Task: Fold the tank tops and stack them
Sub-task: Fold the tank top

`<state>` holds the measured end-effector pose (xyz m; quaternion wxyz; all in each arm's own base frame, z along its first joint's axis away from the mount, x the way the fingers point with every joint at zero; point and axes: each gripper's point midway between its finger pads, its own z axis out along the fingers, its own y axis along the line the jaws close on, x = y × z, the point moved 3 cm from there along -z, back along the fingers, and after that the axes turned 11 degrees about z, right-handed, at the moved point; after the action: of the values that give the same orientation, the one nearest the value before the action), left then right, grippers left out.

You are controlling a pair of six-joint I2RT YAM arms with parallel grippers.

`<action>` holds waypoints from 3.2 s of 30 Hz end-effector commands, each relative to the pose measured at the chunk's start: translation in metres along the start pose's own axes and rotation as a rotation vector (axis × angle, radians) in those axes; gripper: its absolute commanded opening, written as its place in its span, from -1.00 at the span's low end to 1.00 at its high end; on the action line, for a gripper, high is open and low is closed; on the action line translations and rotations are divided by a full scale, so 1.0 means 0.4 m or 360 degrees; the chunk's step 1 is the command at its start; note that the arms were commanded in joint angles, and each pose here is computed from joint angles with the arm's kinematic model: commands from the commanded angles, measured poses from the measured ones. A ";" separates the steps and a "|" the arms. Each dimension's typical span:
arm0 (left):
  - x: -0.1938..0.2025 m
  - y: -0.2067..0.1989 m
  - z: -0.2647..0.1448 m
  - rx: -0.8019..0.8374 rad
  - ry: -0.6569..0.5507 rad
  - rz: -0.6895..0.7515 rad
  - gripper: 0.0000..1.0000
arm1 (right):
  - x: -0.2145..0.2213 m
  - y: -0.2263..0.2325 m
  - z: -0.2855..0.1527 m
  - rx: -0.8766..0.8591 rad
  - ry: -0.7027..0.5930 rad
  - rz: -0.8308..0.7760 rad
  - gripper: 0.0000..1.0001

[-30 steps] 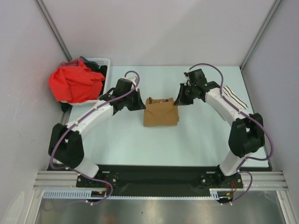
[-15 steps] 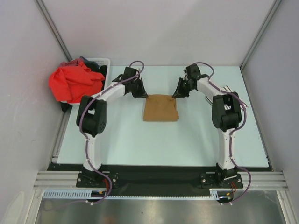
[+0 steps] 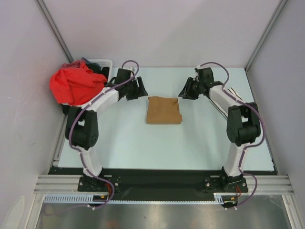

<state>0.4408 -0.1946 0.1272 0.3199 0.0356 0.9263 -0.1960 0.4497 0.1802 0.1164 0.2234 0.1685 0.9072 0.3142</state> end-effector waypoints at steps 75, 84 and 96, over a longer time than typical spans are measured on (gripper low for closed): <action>0.127 -0.135 -0.019 0.0510 -0.0035 0.0028 0.19 | 0.063 0.151 -0.013 -0.0883 0.0304 0.0058 -0.87; 0.016 -0.135 0.063 0.0471 -0.0039 -0.0002 0.08 | 0.297 0.145 -0.039 -0.0926 0.0563 -0.0012 -0.94; 0.069 -0.065 0.241 0.0413 0.0134 -0.0098 -0.04 | 0.391 -0.010 0.118 -0.0699 0.0756 0.0192 -0.98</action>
<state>0.4579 -0.2643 0.0549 0.2620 0.0611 0.9022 -0.3372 0.3382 0.2711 0.0432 0.0148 0.0918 0.8320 0.5470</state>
